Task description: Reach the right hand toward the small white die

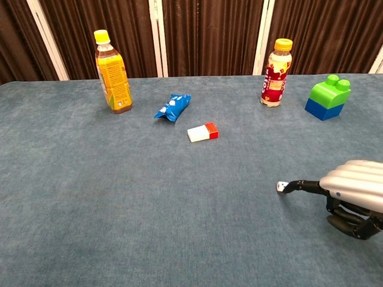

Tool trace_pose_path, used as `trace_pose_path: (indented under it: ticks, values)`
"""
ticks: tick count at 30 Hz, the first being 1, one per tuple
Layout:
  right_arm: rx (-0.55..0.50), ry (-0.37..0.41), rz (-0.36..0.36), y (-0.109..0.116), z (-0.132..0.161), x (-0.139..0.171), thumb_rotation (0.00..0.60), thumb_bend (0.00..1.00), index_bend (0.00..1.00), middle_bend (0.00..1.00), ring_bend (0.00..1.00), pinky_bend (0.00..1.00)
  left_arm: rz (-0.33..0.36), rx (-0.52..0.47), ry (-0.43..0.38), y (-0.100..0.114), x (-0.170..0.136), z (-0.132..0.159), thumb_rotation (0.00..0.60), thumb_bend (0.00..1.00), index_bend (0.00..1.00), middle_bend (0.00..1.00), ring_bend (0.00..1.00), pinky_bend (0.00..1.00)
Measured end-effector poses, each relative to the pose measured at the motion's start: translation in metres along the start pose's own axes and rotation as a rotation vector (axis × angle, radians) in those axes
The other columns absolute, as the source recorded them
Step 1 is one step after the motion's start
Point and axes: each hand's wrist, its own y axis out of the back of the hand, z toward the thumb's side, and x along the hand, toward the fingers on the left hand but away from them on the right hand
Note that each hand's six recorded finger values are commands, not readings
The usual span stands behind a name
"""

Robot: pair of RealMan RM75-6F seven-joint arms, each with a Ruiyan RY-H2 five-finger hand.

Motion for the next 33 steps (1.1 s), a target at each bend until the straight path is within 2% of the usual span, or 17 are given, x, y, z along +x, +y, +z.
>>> trace_pose_path:
  ticks: [4, 12, 18, 19, 21, 23, 25, 26, 29, 33]
  values:
    - [0.012, 0.028, 0.0, 0.001, 0.008, 0.007, 0.6, 0.62, 0.09, 0.82, 0.75, 1.0, -0.001, 0.0, 0.001, 0.0, 0.0, 0.0, 0.6, 0.0, 0.0, 0.0, 0.0, 0.0]
    - [0.021, 0.032, -0.037, 0.011, 0.009, 0.015, 0.6, 0.62, 0.1, 0.82, 0.75, 1.0, 0.0, 0.0, 0.0, 0.0, 0.0, 0.0, 0.6, 0.0, 0.0, 0.0, 0.0, 0.0]
    - [0.018, 0.023, -0.102, 0.024, 0.003, 0.026, 0.6, 0.6, 0.1, 0.81, 0.75, 0.98, 0.004, 0.0, -0.002, 0.001, 0.0, 0.0, 0.6, 0.0, 0.0, 0.0, 0.0, 0.0]
    - [0.018, 0.018, -0.128, 0.029, 0.001, 0.03, 0.6, 0.57, 0.1, 0.79, 0.74, 0.93, 0.006, 0.0, -0.003, 0.001, 0.0, 0.0, 0.6, 0.0, 0.0, 0.0, 0.0, 0.0]
    - [0.021, 0.011, -0.179, 0.037, -0.002, 0.036, 0.6, 0.39, 0.1, 0.66, 0.62, 0.75, 0.012, 0.002, -0.006, 0.002, -0.001, 0.001, 0.6, 0.0, 0.0, 0.0, 0.0, 0.0]
    - [0.023, -0.005, -0.251, 0.049, -0.009, 0.044, 0.6, 0.09, 0.1, 0.38, 0.33, 0.39, 0.018, -0.001, -0.009, 0.004, -0.001, 0.001, 0.6, 0.0, 0.0, 0.0, 0.0, 0.0]
    - [0.017, -0.038, -0.339, 0.061, -0.021, 0.057, 0.6, 0.0, 0.06, 0.15, 0.09, 0.12, 0.026, -0.008, -0.016, 0.007, -0.002, 0.002, 0.6, 0.0, 0.0, 0.0, 0.0, 0.0]
    - [0.008, -0.062, -0.377, 0.066, -0.028, 0.065, 0.6, 0.0, 0.03, 0.06, 0.02, 0.04, 0.029, -0.012, -0.02, 0.008, -0.003, 0.002, 0.6, 0.0, 0.0, 0.0, 0.0, 0.0]
    - [-0.041, -0.16, -0.486, 0.075, -0.057, 0.098, 0.6, 0.0, 0.0, 0.0, 0.0, 0.0, 0.038, -0.021, -0.031, 0.011, -0.004, 0.004, 0.6, 0.0, 0.0, 0.0, 0.0, 0.0]
    - [-0.101, -0.275, -0.531, 0.07, -0.086, 0.14, 0.6, 0.0, 0.0, 0.0, 0.0, 0.0, 0.047, -0.03, -0.039, 0.014, -0.006, 0.004, 0.6, 0.0, 0.0, 0.0, 0.0, 0.0]
